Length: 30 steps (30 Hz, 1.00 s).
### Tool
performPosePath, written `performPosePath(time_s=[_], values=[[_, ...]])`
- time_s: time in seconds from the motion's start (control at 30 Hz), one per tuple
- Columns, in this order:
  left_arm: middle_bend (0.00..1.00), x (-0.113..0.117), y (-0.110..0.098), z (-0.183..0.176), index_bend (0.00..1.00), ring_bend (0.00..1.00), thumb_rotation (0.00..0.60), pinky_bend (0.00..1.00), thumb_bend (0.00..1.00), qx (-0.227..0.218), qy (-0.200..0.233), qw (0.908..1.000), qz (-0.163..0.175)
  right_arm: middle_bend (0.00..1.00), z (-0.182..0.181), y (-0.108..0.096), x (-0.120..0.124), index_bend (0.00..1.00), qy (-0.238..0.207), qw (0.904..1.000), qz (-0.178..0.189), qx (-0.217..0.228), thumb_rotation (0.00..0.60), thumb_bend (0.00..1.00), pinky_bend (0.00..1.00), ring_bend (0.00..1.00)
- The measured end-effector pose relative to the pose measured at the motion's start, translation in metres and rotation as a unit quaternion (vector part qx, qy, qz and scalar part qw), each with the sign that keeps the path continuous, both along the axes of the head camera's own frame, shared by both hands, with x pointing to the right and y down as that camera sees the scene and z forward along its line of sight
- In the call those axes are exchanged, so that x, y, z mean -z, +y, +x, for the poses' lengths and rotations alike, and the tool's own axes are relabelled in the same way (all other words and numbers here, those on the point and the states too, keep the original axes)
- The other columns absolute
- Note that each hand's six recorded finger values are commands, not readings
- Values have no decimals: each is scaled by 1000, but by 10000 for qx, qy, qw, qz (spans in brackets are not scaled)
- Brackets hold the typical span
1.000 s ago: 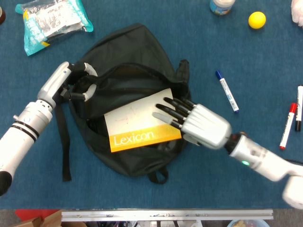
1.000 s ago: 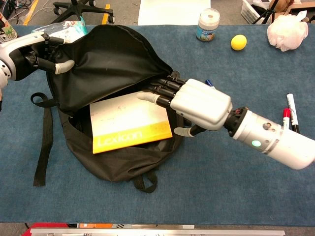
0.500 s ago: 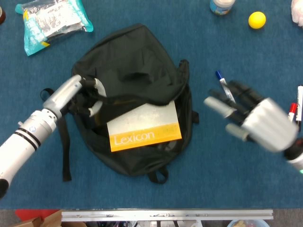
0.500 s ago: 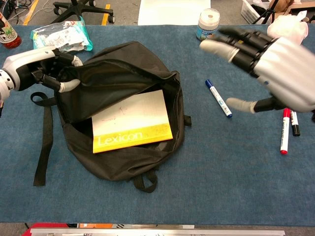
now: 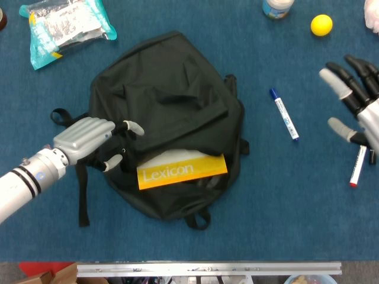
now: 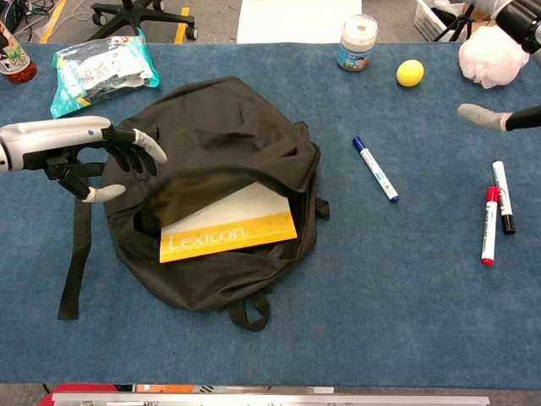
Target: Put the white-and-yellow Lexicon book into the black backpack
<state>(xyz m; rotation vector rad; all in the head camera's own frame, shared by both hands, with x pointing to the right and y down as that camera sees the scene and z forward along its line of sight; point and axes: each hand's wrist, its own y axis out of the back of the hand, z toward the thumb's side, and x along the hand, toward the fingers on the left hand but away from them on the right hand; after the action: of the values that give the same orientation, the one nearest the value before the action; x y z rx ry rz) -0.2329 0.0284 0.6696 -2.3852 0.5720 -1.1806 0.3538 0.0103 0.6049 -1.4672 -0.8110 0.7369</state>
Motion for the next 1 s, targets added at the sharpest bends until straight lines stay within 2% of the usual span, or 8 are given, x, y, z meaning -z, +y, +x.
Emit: performPosePath(time_s=[0.27, 0.47, 0.57, 0.67, 0.8, 1.0], values=[[347, 10, -3, -14, 220, 291, 600, 266, 407, 257, 10, 9995, 156, 152, 15, -6, -3, 25, 92, 9996, -95, -267, 600, 188, 174, 5], [353, 17, -13, -25, 251, 299, 600, 273, 407, 867, 319, 9942, 559, 218, 31, -9, -4, 135, 282, 9980, -239, -513, 600, 188, 215, 59], [355, 20, -19, -35, 276, 301, 600, 279, 407, 1243, 464, 9870, 904, 282, 42, -10, -4, 212, 436, 9958, -404, -689, 600, 193, 269, 125], [355, 22, -23, -49, 292, 301, 600, 279, 406, 1576, 464, 9772, 1346, 332, 58, -9, -4, 287, 600, 9916, -623, -961, 600, 242, 320, 181], [356, 19, -21, -78, 305, 301, 600, 279, 407, 1957, 187, 9613, 1928, 381, 84, -4, -8, 332, 707, 9830, -933, -1412, 600, 289, 374, 231], [356, 13, -3, -121, 310, 301, 600, 279, 407, 2309, -417, 9406, 2453, 433, 113, 12, -5, 399, 673, 9743, -1048, -1879, 600, 292, 425, 293]])
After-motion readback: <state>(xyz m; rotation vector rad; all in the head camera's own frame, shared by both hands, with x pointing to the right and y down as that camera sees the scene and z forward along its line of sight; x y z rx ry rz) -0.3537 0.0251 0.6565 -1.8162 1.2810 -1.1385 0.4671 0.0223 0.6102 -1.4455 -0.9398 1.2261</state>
